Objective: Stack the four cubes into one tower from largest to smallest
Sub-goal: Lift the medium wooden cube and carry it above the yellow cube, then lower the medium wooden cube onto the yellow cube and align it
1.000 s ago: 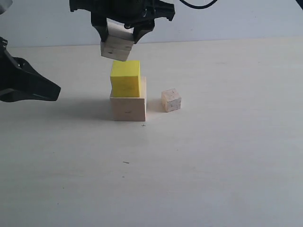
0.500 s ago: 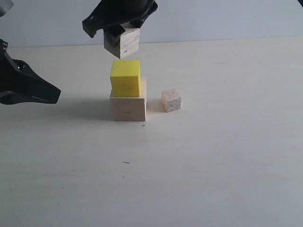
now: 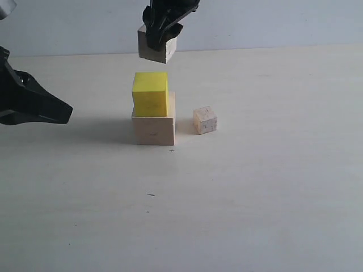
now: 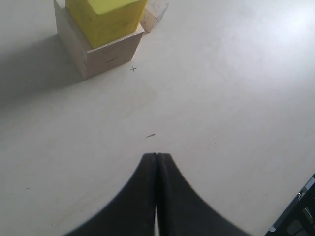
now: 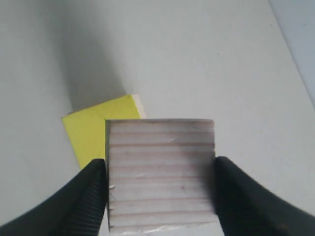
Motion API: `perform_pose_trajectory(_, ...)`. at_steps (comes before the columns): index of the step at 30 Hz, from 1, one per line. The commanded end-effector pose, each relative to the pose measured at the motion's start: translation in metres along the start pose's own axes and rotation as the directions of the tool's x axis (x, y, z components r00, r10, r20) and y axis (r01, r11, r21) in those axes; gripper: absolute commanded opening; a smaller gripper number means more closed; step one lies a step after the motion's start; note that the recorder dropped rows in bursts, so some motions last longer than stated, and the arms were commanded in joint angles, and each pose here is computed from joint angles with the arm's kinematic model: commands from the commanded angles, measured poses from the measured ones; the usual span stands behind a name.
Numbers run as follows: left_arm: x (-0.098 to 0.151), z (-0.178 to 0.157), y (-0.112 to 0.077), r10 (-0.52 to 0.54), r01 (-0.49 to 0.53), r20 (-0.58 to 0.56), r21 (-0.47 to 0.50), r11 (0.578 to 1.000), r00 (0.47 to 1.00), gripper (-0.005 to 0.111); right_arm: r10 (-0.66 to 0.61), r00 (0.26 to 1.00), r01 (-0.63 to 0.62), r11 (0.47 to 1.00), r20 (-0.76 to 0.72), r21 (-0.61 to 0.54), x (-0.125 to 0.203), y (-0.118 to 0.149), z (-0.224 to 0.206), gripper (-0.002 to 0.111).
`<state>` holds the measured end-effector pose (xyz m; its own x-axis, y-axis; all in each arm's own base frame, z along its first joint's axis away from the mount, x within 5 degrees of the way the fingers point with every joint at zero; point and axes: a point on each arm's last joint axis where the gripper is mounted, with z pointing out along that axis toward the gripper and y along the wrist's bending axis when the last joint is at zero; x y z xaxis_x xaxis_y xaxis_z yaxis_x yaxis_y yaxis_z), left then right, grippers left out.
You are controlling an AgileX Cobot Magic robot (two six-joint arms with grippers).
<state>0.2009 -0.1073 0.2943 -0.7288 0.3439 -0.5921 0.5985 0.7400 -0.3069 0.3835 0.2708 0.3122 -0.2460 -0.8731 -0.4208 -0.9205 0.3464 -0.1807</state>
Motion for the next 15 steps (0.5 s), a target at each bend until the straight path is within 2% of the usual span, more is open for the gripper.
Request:
perform_pose_trajectory(1,0.0,0.0,0.0,-0.001,0.001,0.019,-0.009,1.0,1.0,0.0,-0.109,0.988,0.114,0.992,0.106,-0.051,-0.006,0.002,-0.012,0.0)
perform_pose_trajectory(5,0.0,0.0,0.0,-0.001,0.001,0.02,-0.01,1.0,1.0,0.0,-0.205,0.968,0.215,0.974,0.143,-0.064,-0.009,0.005,-0.013,0.0)
perform_pose_trajectory(15,0.0,0.0,0.0,-0.001,0.001,0.02,-0.01,1.0,1.0,0.0,-0.172,0.976,0.183,0.98,0.136,-0.076,0.001,-0.007,-0.007,0.0)
